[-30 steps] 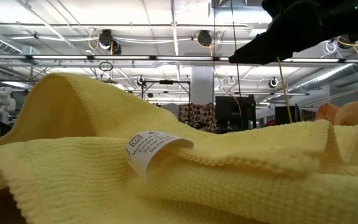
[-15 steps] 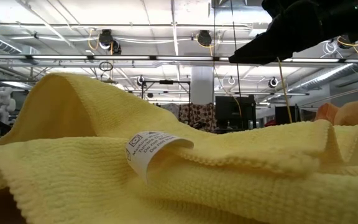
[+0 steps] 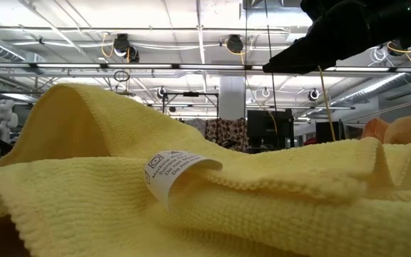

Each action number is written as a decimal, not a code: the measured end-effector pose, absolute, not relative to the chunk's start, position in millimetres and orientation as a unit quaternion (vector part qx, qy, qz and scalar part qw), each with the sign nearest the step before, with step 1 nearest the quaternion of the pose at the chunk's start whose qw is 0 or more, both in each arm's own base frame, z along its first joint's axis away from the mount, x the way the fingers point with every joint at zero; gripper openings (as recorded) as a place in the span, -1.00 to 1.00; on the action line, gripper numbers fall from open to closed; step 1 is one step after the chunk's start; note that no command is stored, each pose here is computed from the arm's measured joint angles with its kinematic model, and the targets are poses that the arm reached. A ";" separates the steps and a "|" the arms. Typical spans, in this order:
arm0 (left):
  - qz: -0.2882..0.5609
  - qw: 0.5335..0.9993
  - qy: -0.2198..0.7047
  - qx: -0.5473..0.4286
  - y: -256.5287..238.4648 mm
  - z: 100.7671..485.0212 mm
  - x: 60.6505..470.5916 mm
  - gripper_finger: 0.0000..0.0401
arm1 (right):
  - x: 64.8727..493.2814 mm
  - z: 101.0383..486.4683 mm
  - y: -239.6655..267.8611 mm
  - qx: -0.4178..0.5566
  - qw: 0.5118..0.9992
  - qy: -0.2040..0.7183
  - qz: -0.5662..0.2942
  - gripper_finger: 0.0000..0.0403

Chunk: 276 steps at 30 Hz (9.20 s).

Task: Sort microfiber towel by color & place in baskets
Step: Put the top yellow microfiber cloth into the gray bin, then put the yellow microfiber cloth into the gray bin

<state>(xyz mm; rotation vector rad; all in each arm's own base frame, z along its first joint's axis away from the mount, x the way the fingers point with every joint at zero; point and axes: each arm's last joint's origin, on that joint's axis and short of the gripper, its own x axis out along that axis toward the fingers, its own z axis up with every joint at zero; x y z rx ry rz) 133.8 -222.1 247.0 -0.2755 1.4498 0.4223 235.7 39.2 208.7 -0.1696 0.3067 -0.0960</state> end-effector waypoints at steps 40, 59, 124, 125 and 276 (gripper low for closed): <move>0.172 0.816 0.540 -0.112 -215.2 265.5 164.8 -0.33 | 254.5 162.7 95.0 0.022 0.966 0.210 0.149 0.48; 0.196 0.867 0.458 -0.008 -195.1 265.8 189.9 -0.33 | 377.5 131.9 137.1 -0.089 0.910 0.327 0.240 0.45; 0.244 0.900 0.309 0.186 -151.3 240.8 319.5 0.12 | 345.6 281.9 121.3 -0.302 0.929 0.207 -0.063 -0.76; 0.242 0.901 0.308 0.186 -152.7 241.1 319.0 -0.04 | 344.9 280.4 121.0 -0.301 0.927 0.214 -0.062 -0.71; 0.255 0.941 0.172 0.139 -158.7 273.2 322.9 -0.91 | 336.7 271.2 122.7 -0.266 0.919 0.256 -0.138 -0.77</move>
